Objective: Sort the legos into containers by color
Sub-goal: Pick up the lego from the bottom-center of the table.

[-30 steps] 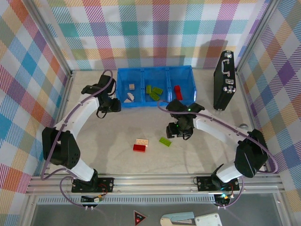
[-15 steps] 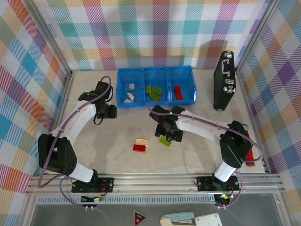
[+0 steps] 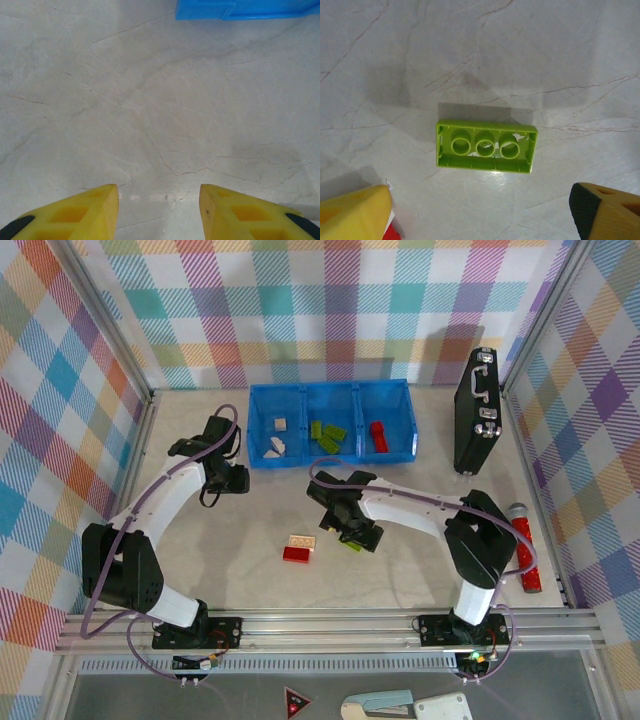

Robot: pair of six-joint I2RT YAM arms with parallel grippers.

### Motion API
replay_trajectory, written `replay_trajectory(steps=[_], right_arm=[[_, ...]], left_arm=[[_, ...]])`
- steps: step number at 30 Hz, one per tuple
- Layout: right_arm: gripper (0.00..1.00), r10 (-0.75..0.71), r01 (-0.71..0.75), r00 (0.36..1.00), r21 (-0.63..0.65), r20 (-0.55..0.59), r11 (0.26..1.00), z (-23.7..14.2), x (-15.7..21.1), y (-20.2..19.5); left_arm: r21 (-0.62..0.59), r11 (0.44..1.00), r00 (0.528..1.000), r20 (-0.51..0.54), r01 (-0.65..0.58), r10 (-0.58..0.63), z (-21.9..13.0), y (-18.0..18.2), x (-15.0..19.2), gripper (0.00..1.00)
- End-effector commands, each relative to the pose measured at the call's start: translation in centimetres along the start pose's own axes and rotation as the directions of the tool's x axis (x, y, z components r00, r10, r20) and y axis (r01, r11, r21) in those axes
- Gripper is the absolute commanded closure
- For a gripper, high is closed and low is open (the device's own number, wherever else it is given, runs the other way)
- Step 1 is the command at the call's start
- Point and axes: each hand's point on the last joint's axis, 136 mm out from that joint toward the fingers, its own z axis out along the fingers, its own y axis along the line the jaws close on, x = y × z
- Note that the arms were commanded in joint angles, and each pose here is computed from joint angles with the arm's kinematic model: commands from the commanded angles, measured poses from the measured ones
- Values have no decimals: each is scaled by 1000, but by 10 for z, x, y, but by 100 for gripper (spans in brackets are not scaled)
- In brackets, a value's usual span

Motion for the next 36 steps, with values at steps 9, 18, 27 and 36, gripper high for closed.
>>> replay_trajectory(steps=[9, 18, 27, 36], right_arm=[[7, 77, -75, 997, 63, -31, 995, 36, 11, -9], [13, 85, -82, 996, 82, -38, 993, 50, 14, -10], [25, 86, -82, 996, 86, -34, 993, 51, 14, -13], [31, -10, 10, 1000, 47, -18, 999, 34, 9, -12]], left_arm=[[1, 1000, 999, 34, 7, -7, -7, 5, -4, 53], [-5, 1000, 999, 32, 7, -6, -6, 5, -3, 53], [-4, 1000, 999, 33, 7, -7, -7, 5, -3, 53], [-4, 1000, 999, 33, 7, -7, -7, 5, -3, 53]])
